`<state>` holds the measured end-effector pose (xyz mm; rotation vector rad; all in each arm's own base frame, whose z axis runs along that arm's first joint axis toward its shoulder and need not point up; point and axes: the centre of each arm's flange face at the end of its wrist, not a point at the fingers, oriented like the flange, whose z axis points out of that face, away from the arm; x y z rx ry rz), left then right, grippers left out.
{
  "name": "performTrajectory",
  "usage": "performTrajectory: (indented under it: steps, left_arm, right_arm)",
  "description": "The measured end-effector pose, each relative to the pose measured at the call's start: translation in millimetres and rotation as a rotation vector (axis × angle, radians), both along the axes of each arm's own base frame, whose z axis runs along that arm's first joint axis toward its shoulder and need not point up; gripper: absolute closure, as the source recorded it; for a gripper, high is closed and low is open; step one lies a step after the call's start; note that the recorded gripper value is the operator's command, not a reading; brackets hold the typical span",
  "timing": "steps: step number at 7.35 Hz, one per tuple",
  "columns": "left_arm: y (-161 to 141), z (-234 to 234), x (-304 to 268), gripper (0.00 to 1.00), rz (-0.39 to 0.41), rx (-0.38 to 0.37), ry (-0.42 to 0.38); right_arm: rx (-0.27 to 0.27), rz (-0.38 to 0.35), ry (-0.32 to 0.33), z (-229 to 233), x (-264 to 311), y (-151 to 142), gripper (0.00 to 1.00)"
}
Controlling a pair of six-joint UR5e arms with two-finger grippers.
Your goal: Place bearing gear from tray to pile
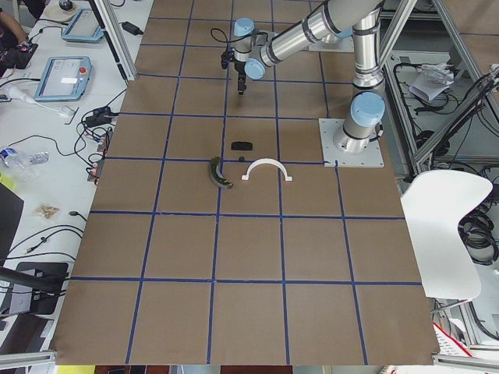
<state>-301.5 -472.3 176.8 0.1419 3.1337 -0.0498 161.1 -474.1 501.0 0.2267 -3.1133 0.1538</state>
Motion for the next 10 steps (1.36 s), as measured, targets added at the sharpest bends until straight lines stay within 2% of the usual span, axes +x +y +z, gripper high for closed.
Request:
performTrajectory:
  steps: [2, 3, 5, 6, 7, 9, 10]
  left_arm:
    - [5.0, -5.9, -9.7, 0.52, -0.021, 0.0, -0.005]
    - [6.1, -6.2, -11.5, 0.66, -0.028, -0.001, -0.007]
    - [5.8, -5.7, -12.5, 0.82, -0.025, -0.009, -0.006]
    - [5.7, -5.5, -12.8, 0.93, -0.022, -0.012, -0.004]
    - [5.6, -5.4, -12.9, 1.0, -0.021, -0.013, -0.004]
    - [-1.9, 9.0, -13.5, 1.0, -0.032, -0.041, 0.004]
    - [-16.7, 30.0, -9.6, 1.0, -0.037, -0.056, 0.007]
  right_arm:
    - [0.0, 0.021, 0.007, 0.8, -1.3, 1.1, 0.0]
    - [-0.003, 0.023, 0.007, 2.5, -1.4, 2.5, 0.0]
    - [-0.007, 0.022, 0.006, 4.4, -2.0, 4.0, 0.0]
    - [-0.005, 0.014, 0.005, 4.5, -2.7, 4.6, 0.0]
    - [-0.007, -0.004, 0.002, 6.0, -3.4, 5.9, 0.0]
    - [-0.016, -0.055, -0.003, 10.4, -8.3, 8.1, 0.0]
    - [-0.017, -0.074, -0.005, 11.2, -9.8, 9.0, 0.0]
